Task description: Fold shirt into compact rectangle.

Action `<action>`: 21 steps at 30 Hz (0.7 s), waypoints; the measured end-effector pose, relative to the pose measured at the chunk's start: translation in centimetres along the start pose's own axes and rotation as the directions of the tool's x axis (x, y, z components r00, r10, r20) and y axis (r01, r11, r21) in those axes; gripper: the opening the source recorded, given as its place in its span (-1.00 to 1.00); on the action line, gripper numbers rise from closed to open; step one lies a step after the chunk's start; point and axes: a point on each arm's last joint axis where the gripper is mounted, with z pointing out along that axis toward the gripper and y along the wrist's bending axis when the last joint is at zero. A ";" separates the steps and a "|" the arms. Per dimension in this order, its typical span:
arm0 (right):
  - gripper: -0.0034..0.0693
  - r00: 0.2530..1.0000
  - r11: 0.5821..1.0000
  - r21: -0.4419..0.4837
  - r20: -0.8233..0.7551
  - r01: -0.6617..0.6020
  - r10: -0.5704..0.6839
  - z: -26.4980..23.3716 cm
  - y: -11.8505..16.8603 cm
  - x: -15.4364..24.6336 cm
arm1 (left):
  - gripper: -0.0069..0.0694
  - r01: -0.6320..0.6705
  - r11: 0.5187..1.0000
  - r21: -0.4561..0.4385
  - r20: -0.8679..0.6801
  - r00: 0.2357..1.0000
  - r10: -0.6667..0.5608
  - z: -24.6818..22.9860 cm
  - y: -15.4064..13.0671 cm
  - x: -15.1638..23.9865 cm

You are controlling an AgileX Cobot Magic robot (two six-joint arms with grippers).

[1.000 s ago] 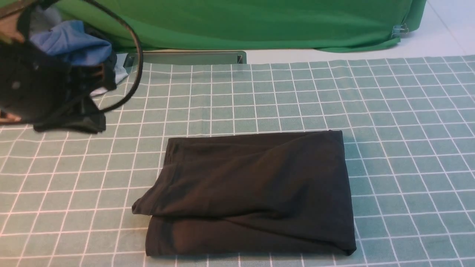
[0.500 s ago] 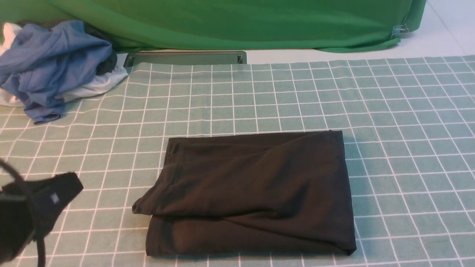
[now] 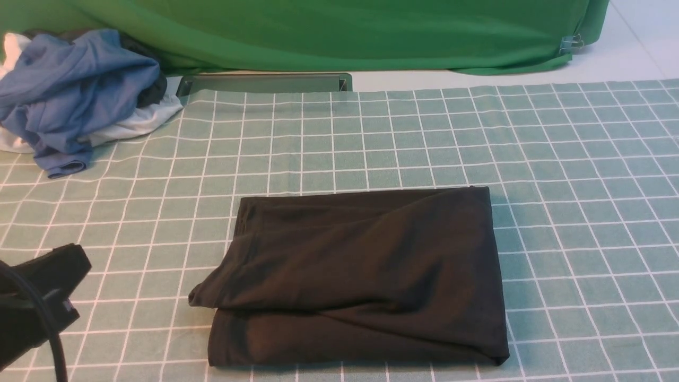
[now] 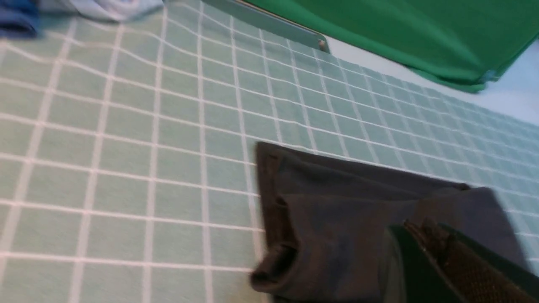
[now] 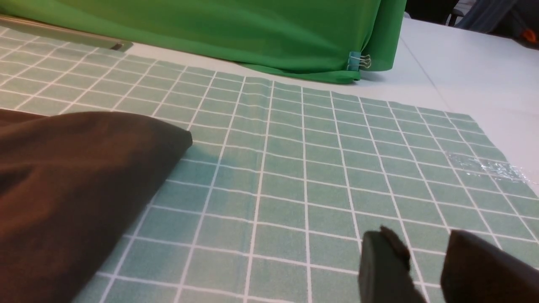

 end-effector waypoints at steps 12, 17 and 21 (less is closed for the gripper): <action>-0.25 1.000 1.000 0.000 0.000 0.000 0.000 0.0 0.0 0.0 | -0.78 -0.142 0.987 -0.073 0.039 0.989 0.145 0.3 1.2 1.3; -0.25 1.000 1.000 0.000 0.000 0.000 0.000 0.0 0.0 0.0 | -0.78 -0.164 0.983 -0.077 0.216 0.960 0.177 -0.3 2.0 3.5; -0.25 1.000 1.000 0.000 0.000 0.000 0.000 0.0 0.0 0.0 | -0.78 -0.137 0.987 -0.089 0.327 0.931 0.159 -0.6 3.0 6.0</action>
